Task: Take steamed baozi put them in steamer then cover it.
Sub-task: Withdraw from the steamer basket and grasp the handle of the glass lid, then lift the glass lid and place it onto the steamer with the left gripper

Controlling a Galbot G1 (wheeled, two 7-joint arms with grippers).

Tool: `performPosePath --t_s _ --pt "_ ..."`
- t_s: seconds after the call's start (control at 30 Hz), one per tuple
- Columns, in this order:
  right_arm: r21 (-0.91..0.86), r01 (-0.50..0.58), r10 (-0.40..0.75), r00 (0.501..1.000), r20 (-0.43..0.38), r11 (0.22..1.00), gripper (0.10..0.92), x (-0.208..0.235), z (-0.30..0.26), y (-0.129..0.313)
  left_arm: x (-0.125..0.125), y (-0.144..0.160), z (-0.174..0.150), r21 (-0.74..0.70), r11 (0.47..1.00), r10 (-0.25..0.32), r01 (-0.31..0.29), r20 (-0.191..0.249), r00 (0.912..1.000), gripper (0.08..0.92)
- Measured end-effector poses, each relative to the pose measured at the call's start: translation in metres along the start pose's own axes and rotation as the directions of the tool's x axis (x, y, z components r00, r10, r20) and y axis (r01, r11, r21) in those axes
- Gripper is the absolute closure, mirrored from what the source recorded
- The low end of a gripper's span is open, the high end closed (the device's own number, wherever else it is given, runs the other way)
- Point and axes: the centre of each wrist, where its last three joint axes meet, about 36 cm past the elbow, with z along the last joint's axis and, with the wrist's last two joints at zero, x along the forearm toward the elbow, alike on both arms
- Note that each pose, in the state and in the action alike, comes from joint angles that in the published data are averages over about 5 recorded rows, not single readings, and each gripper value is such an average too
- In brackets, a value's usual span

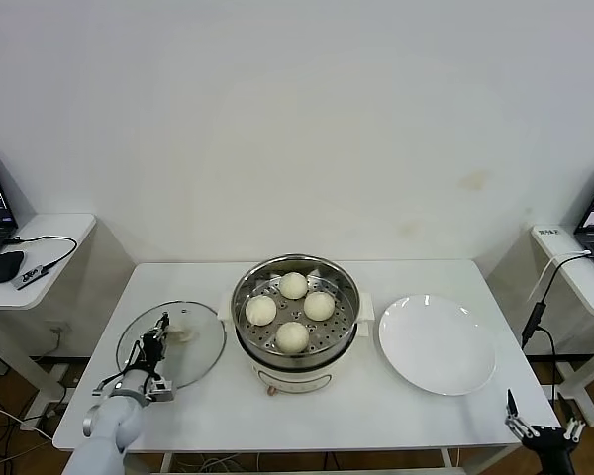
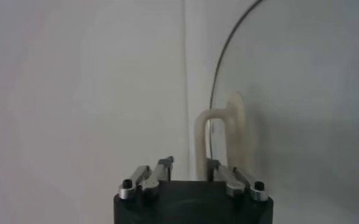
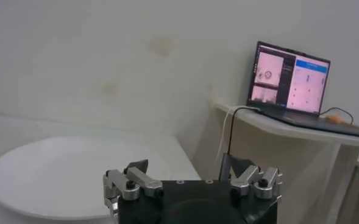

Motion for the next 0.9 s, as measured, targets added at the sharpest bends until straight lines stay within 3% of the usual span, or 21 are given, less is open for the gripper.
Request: performPosePath --t_s 0.13,0.4,0.73,0.9 --pt "0.002 0.014 -0.014 1.000 0.012 1.000 0.200 -0.002 -0.003 0.002 0.007 0.005 0.004 -0.002 1.000 -0.027 0.027 -0.009 0.9996 0.853" --pt "0.012 0.043 -0.044 0.999 0.030 0.999 0.200 -0.005 -0.007 0.007 0.029 0.034 0.012 -0.015 0.996 -0.092 0.091 -0.018 0.9956 0.855" --pt "0.017 0.079 -0.080 0.996 0.044 0.997 0.200 -0.011 -0.010 0.014 0.058 0.110 0.019 -0.032 0.984 -0.178 0.177 -0.039 0.9832 0.855" --pt "0.023 0.094 -0.095 0.994 0.046 0.995 0.200 -0.011 -0.009 0.019 0.072 0.145 0.011 -0.012 0.981 -0.196 0.195 -0.029 0.9802 0.855"
